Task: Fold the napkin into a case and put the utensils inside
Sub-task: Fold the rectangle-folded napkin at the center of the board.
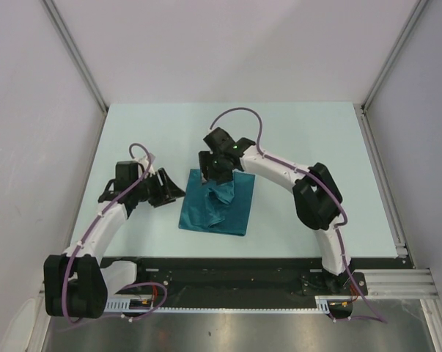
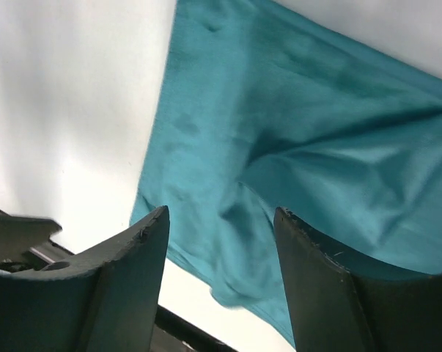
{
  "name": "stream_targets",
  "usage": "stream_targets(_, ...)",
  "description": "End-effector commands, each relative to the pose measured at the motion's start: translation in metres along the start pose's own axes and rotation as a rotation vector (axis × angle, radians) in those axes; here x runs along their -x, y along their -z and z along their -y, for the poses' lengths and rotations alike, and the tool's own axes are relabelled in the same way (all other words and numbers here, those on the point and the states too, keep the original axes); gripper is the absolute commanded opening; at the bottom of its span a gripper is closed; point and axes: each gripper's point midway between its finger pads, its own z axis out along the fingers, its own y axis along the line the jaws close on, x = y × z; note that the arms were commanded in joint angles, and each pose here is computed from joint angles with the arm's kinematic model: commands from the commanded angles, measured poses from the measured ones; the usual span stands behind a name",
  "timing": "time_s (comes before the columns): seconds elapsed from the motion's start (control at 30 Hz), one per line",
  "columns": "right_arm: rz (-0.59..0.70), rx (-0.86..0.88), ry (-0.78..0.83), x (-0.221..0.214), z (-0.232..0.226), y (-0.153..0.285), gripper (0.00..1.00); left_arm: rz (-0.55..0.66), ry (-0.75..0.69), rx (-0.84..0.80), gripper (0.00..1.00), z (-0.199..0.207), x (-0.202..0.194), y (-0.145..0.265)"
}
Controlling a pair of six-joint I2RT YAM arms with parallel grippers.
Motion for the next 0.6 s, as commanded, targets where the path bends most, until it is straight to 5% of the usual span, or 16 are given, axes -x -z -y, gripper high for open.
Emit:
stream_targets(0.0, 0.092, 0.029, 0.035, 0.021, 0.002, 0.058, 0.65, 0.018, -0.022, -0.068, 0.62, 0.012, 0.0, 0.0)
stream_targets(0.23, 0.075, 0.008, -0.085, -0.023, 0.068, 0.07, 0.65, -0.072, -0.13, -0.079, 0.69, 0.039, -0.018, -0.017)
stream_targets(0.57, 0.086, 0.113, -0.158, -0.033, 0.085, 0.052, 0.58, -0.161, -0.362, 0.102, 0.7, 0.053, -0.059, -0.054)
